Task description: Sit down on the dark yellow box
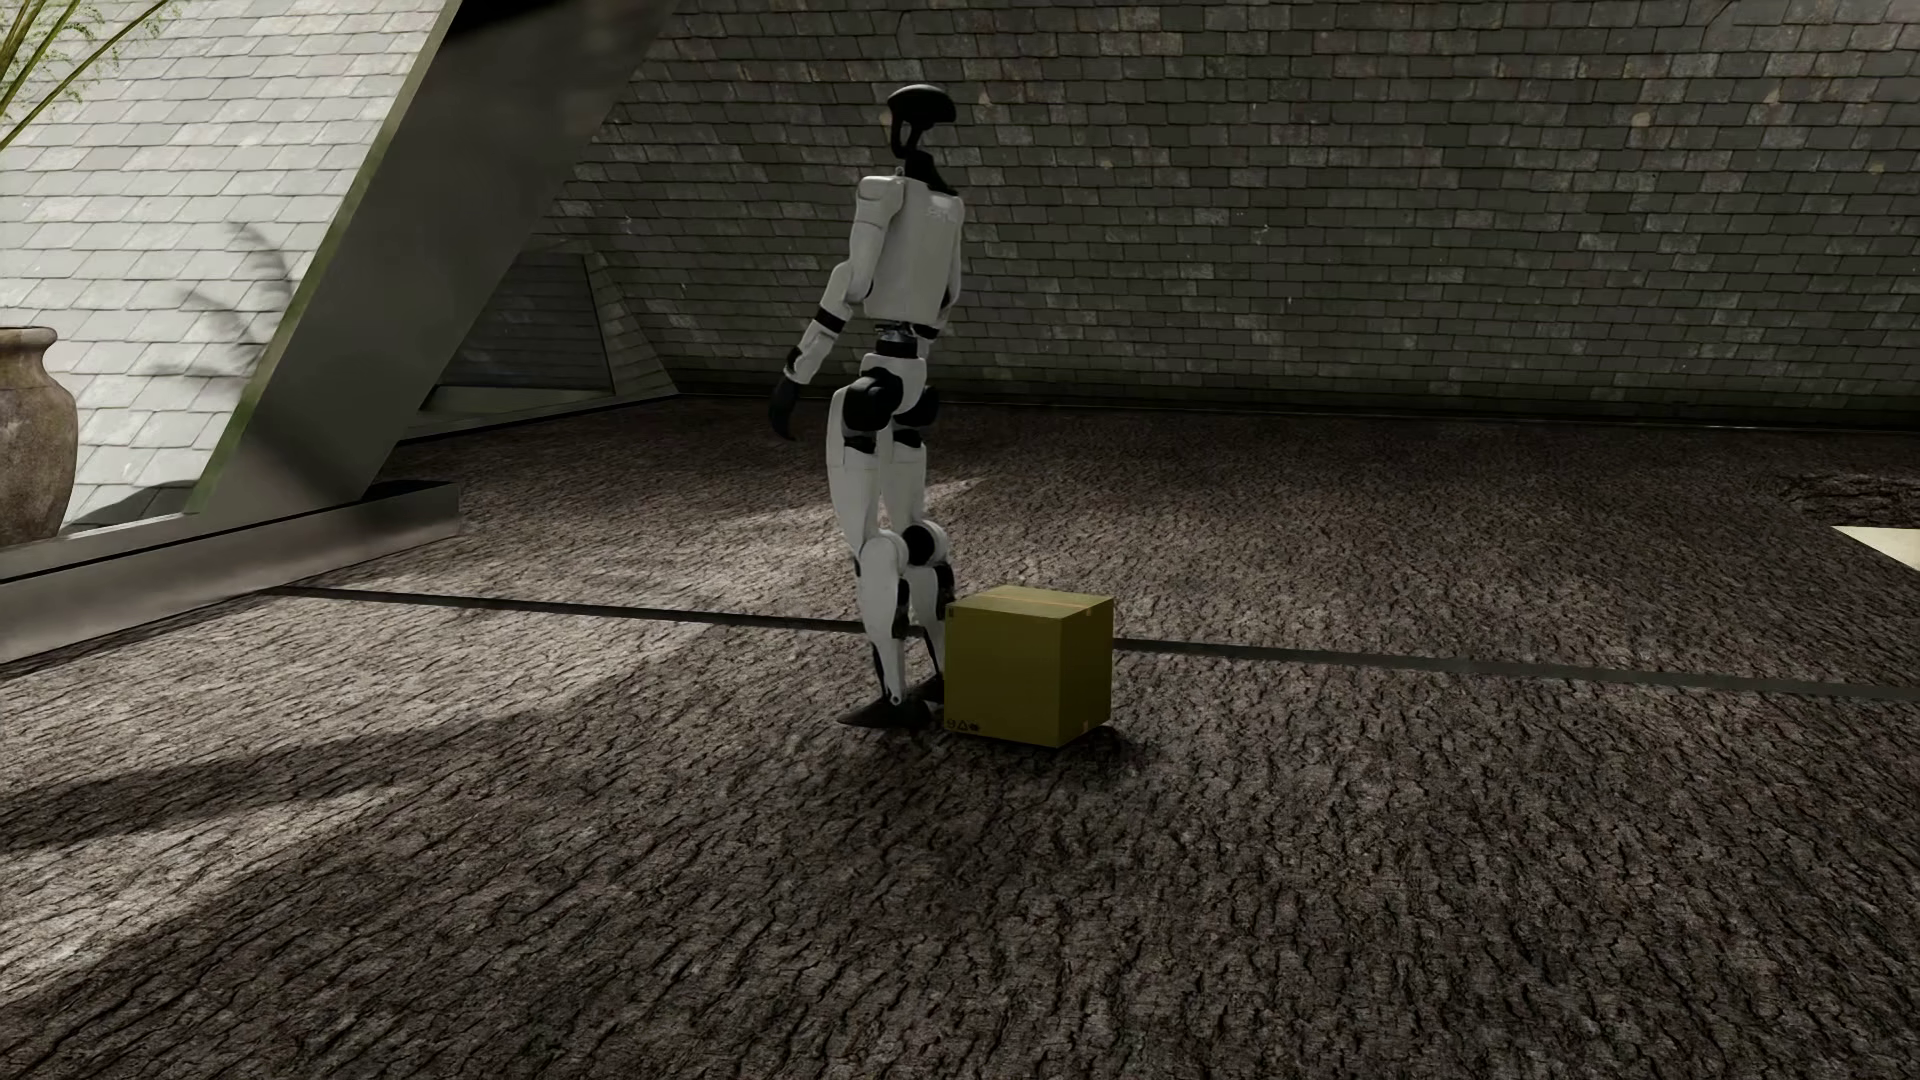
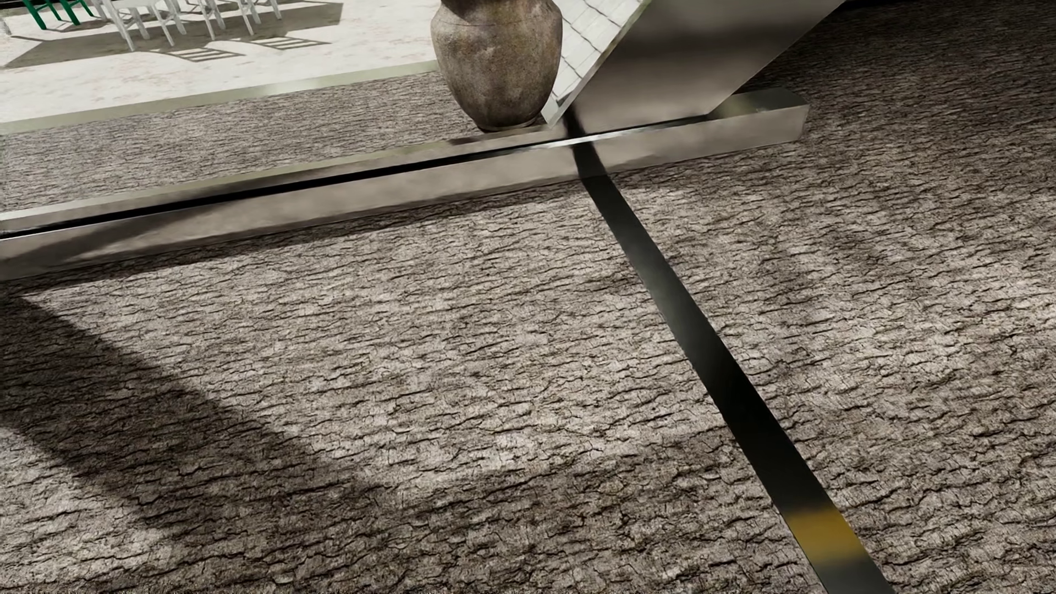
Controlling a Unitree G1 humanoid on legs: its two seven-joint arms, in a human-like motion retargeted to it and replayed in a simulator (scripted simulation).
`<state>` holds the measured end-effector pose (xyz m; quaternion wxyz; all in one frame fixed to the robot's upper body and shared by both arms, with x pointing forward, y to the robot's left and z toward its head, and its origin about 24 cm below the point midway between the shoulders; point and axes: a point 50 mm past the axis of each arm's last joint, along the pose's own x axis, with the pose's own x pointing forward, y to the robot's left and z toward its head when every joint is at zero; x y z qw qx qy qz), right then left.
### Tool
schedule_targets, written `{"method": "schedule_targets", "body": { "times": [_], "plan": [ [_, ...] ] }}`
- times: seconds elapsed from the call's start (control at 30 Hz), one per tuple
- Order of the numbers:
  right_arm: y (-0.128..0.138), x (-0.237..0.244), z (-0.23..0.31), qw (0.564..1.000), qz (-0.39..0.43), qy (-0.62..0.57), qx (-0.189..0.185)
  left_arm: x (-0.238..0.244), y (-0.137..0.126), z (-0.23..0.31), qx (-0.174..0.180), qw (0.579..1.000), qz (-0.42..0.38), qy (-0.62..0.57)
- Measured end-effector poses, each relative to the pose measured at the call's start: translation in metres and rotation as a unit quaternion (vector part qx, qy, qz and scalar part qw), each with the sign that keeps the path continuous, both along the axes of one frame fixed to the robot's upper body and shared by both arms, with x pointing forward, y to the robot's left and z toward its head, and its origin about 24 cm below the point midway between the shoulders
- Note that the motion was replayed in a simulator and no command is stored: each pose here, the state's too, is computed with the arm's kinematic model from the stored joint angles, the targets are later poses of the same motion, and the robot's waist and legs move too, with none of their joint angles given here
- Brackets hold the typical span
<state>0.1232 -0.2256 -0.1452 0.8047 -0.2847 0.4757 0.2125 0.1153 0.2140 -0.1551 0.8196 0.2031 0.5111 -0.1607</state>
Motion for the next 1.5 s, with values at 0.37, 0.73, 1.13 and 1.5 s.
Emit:
{"method": "schedule_targets", "body": {
  "times": [0.37, 0.73, 1.13, 1.5],
  "plan": [
    [0.011, 0.051, 0.015, 0.998, 0.048, -0.041, -0.023, 0.063, -0.027, 0.020, 0.004, 0.991, -0.113, -0.066],
    [0.141, 0.196, 0.185, 0.751, 0.564, -0.329, -0.099, 0.214, -0.108, 0.198, 0.046, 0.800, -0.430, -0.415],
    [0.125, 0.150, 0.345, 0.542, 0.425, -0.725, 0.017, 0.143, -0.102, 0.398, -0.057, 0.497, -0.393, -0.772],
    [0.087, 0.182, 0.265, 0.723, 0.278, -0.633, -0.011, 0.182, -0.068, 0.307, -0.016, 0.676, -0.269, -0.686]
  ]
}}
